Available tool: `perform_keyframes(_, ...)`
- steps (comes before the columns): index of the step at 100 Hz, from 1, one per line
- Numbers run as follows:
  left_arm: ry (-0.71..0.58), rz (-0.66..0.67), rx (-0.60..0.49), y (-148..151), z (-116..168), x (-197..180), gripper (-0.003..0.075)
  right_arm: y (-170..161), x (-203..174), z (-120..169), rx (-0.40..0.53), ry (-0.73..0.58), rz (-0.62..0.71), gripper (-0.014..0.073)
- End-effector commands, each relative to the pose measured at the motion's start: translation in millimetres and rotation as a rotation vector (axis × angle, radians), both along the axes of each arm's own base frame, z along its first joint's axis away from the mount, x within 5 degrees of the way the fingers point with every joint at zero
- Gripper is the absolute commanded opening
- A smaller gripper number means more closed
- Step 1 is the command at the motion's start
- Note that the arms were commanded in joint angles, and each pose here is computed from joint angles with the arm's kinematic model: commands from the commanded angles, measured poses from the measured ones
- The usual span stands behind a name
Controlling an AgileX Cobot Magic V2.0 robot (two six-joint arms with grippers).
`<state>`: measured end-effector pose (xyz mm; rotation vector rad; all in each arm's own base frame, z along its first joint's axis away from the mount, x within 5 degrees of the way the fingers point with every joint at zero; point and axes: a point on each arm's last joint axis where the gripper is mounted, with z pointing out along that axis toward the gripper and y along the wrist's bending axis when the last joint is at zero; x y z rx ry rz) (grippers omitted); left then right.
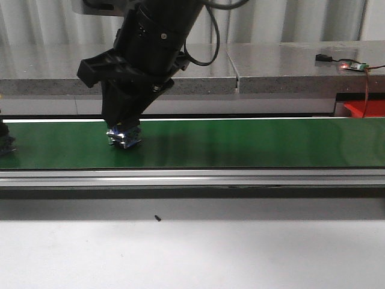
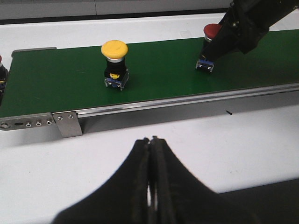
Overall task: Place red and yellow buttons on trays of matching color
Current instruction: 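Lift the red button and carry it over the red tray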
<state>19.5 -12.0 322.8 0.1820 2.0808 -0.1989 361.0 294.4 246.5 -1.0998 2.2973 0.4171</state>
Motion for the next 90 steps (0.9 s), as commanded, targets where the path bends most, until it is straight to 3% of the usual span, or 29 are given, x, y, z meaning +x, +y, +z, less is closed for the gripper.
perform_keyframes(1,-0.071,-0.004,-0.029,-1.1,11.5,2.4,-0.0019,-1.6,-2.4,42.6,0.093,-0.109,-0.007,0.0143)
perform_keyframes(20,-0.071,-0.004,-0.029,-1.1,11.5,2.4,-0.0019,-12.7,-7.2,50.8,0.085,-0.097,-0.014,0.0130)
perform_keyframes(34,-0.071,-0.004,-0.029,-1.1,11.5,2.4,-0.0019,-39.6,-8.3,66.6,0.099,-0.120,-0.065,0.0130)
perform_keyframes(61,-0.071,-0.004,-0.029,-1.1,11.5,2.4,-0.0019,-132.7,-3.7,95.3,0.116,-0.186,-0.277,0.0130)
perform_keyframes(90,-0.071,-0.004,-0.029,-1.1,11.5,2.4,-0.0019,-249.2,-2.1,99.4,0.090,-0.203,-0.583,0.0130)
